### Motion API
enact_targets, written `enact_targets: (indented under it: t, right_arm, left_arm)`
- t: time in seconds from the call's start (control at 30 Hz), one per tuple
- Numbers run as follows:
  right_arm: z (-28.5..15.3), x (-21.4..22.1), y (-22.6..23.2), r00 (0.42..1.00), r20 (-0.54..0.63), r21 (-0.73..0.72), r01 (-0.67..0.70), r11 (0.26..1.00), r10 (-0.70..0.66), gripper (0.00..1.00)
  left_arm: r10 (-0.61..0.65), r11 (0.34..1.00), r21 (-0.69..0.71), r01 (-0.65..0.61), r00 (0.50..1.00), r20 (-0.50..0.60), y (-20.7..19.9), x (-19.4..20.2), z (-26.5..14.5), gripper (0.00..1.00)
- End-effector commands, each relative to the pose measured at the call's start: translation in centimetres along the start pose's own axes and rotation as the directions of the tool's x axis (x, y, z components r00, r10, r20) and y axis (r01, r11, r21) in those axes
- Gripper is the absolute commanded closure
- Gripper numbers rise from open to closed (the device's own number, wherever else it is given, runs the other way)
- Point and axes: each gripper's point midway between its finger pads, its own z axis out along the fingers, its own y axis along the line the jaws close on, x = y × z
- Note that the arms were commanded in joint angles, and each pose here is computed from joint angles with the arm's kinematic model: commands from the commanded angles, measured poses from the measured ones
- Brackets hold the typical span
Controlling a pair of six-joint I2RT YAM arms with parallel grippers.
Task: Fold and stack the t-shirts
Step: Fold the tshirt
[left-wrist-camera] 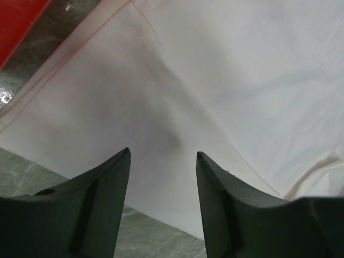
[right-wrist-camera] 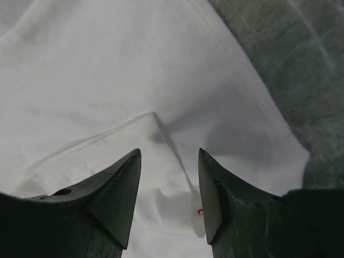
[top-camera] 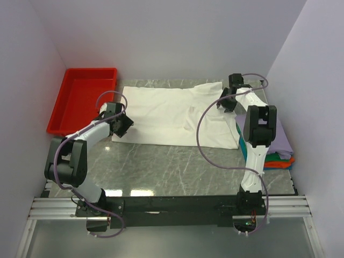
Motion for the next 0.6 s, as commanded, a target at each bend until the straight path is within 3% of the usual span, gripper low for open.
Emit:
enact_targets:
  t: [0.0, 0.1, 0.57]
  right_arm:
    - [0.5, -0.4, 1.9, 1.000, -0.007, -0.068, -0.005, 0.998, 0.005, 0.46]
    - [1.2, -0.2, 2.2, 1.000, -0.018, -0.081, -0.010, 0.997, 0.009, 0.47]
    - [1.8, -0.2, 3.6, 0.999, -0.047, -0.136, -0.015, 0.991, 0.009, 0.76]
  left_arm:
    - [-0.006, 0.999, 0.034, 0.006, 1.000, 0.001, -0.6, 0.1, 0.3, 0.43]
    - [-0.003, 0.999, 0.035, 0.003, 1.000, -0.001, -0.5, 0.2, 0.3, 0.43]
    - [0.005, 0.999, 0.039, -0.005, 1.000, -0.004, -0.6, 0.2, 0.3, 0.43]
